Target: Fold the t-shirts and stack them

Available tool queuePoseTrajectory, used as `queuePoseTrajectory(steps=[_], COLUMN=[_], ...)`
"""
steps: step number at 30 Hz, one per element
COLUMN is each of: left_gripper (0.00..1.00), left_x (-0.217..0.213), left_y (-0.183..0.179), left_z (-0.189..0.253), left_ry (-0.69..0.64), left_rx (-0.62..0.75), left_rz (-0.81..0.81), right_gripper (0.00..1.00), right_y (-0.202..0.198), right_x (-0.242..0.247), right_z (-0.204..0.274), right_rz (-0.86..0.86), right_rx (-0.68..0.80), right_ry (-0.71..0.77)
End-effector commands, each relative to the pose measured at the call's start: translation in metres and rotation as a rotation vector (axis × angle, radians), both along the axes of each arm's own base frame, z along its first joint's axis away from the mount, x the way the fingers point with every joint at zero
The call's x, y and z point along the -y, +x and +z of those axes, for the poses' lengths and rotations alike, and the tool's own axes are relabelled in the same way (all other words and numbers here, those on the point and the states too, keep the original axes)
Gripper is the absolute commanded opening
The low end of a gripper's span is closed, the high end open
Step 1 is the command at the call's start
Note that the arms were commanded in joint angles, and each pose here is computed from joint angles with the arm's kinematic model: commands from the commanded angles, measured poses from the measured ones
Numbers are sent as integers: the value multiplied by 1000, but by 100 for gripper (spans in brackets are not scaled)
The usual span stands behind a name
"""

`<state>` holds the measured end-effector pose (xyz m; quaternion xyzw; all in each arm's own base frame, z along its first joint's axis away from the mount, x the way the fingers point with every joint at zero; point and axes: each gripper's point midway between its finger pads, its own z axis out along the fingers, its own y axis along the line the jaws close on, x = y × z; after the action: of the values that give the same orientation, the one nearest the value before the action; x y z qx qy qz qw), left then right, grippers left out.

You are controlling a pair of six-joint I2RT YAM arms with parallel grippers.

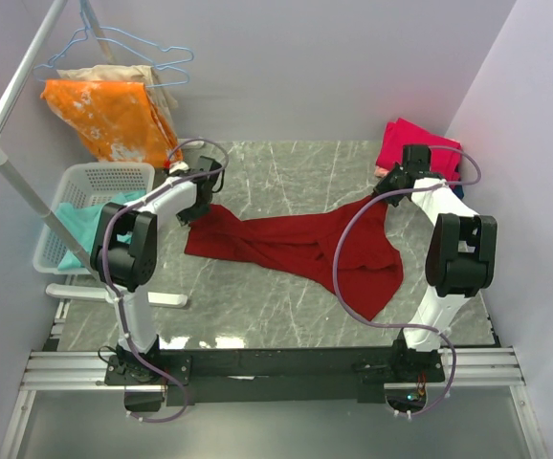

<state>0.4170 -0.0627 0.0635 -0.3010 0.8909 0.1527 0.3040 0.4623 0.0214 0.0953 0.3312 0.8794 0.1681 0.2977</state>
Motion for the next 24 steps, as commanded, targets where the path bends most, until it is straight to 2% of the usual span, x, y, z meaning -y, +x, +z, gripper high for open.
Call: queuePoseTrajectory(steps=[1,8,19,24], left_gripper=[48,47,47,48], left_x=[12,18,-2,-1], left_y=[-2,4,-6,-8], left_z=[-2,-11,-19,-24], left_ry=[-107,-162,-83,-86], left_rx=[-4,-15,-51,-76], left_rz=[-8,-30,20,25], right_gripper=[0,0,0,0], right_y=[6,6,9,9], right_x=[0,-1,-3,-2], right_z=[20,17,14,13], right_rz=[9,14,6,0], right_rx=[49,40,33,30], right_ry=[-26,-22,-12,-11])
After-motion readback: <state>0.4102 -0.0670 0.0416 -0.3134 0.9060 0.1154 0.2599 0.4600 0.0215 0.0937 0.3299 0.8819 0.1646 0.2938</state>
